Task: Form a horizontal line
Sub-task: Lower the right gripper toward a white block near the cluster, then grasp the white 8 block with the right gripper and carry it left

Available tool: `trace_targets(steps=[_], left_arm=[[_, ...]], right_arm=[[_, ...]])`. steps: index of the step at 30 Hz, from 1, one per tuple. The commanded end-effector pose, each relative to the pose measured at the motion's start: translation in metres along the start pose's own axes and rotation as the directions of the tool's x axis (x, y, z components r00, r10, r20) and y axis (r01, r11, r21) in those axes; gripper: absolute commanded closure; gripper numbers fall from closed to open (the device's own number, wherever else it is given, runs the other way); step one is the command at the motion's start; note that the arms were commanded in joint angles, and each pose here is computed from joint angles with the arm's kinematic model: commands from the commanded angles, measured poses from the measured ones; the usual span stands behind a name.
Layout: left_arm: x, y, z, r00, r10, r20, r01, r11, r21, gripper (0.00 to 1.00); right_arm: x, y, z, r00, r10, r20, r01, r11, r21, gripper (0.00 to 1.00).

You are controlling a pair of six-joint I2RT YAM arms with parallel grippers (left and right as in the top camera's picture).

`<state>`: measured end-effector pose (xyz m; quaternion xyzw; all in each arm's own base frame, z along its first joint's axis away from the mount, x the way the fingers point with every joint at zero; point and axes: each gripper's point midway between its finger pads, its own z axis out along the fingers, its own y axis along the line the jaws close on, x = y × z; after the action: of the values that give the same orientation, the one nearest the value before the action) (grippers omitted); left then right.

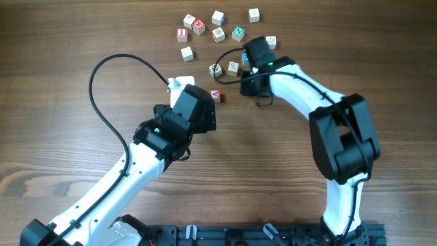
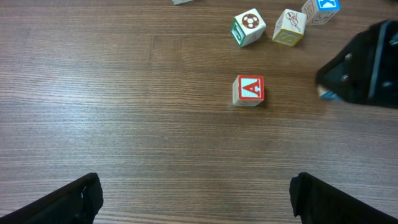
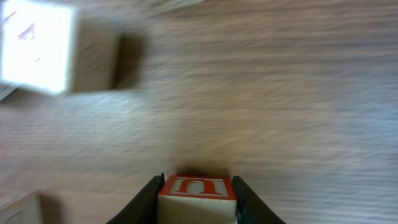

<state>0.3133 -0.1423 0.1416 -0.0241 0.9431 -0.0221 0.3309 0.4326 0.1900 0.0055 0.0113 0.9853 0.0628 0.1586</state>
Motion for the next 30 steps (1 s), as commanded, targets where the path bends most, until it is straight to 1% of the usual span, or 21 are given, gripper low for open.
trace_targets(steps=[1, 14, 30], left_arm=[[-0.0031, 0.0025, -0.0038, 1.0, -0.009, 0.019, 0.01, 1.0, -0.007, 0.0], [-0.0031, 0.0025, -0.0038, 1.0, -0.009, 0.019, 0.01, 1.0, -0.007, 0.0], [-0.0031, 0.0025, -0.0038, 1.0, -0.009, 0.019, 0.01, 1.0, -0.007, 0.0]], right_arm=[[-0.0033, 0.0058, -0.0117, 0.998, -0.039, 0.05, 0.037, 0.999, 0.035, 0.76], [-0.0124, 0.0106, -0.0121, 0.995, -0.04, 0.091, 0.038, 0.999, 0.024, 0.76], [-0.0059, 0.0078, -0.0039, 0.995, -0.031, 0.093, 0.03, 0.999, 0.021, 0.75]])
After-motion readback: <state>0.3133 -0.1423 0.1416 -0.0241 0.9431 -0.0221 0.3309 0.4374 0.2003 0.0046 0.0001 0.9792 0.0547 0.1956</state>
